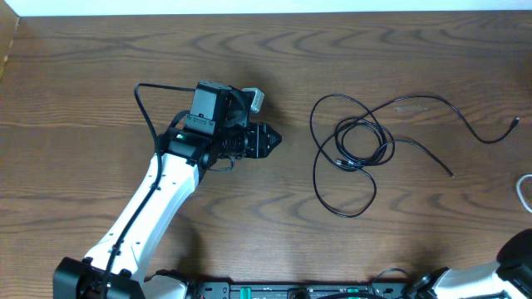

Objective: Untangle cables
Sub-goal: 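Grasp the white cable with the right gripper and pull it off rightward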

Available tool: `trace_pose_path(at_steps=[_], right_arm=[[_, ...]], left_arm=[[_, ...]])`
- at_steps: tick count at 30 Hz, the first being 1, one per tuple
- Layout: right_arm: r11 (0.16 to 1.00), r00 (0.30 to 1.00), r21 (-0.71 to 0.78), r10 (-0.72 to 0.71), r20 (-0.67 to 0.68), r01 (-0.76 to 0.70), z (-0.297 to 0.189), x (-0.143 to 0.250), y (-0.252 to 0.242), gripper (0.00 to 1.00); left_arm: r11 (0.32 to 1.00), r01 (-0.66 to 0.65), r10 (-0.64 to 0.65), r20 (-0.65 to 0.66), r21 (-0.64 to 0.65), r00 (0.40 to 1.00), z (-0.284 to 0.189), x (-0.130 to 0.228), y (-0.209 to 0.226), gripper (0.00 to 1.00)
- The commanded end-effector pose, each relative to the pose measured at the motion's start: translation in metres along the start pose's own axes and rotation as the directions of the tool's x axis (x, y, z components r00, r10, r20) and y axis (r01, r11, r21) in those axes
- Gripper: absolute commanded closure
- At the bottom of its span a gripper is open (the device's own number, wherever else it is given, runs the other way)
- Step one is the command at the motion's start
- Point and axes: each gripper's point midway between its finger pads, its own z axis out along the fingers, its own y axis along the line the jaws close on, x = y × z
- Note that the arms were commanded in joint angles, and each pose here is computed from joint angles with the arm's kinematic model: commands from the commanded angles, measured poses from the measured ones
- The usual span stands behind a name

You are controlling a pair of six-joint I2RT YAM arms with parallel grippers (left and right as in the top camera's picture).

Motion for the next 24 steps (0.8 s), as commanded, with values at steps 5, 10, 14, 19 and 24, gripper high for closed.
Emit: trace_pose_path(at_steps=[5,10,14,19,24], right_arm=[[0.989,0.979,0.025,0.149,-0.137,-0.147,0.054,0.0,-0.033,0.99],[0.981,0.947,0.061,0.192,-0.257,-0.182,0.095,0.016,-0.043,0.99],[0.978,0.921,0.112,0.205,-0.332,-0.177,0.121,0.033,-0.046,0.99],[0.977,0.908,0.131,0.205,-0.366,-0.168,0.149,0.047,-0.043,0.99],[0.976,0.908,0.142,0.205,-0.365,-0.164,0.176,0.065,-0.039,0.99]], left_arm=[[1.0,-0.02,0.02,-0.006,0.016,1.0,-0.001,0.001,-0.003,0.56],[1.0,-0.024,0.024,0.0,0.017,1.0,-0.001,0.0,-0.003,0.55],[0.999,-0.034,0.034,0.016,0.021,0.999,-0.001,-0.004,-0.004,0.56],[0.999,-0.04,0.039,0.025,0.024,0.999,-0.001,-0.007,-0.005,0.56],[0.996,-0.075,0.074,0.021,0.049,0.997,-0.001,-0.006,-0.01,0.56]])
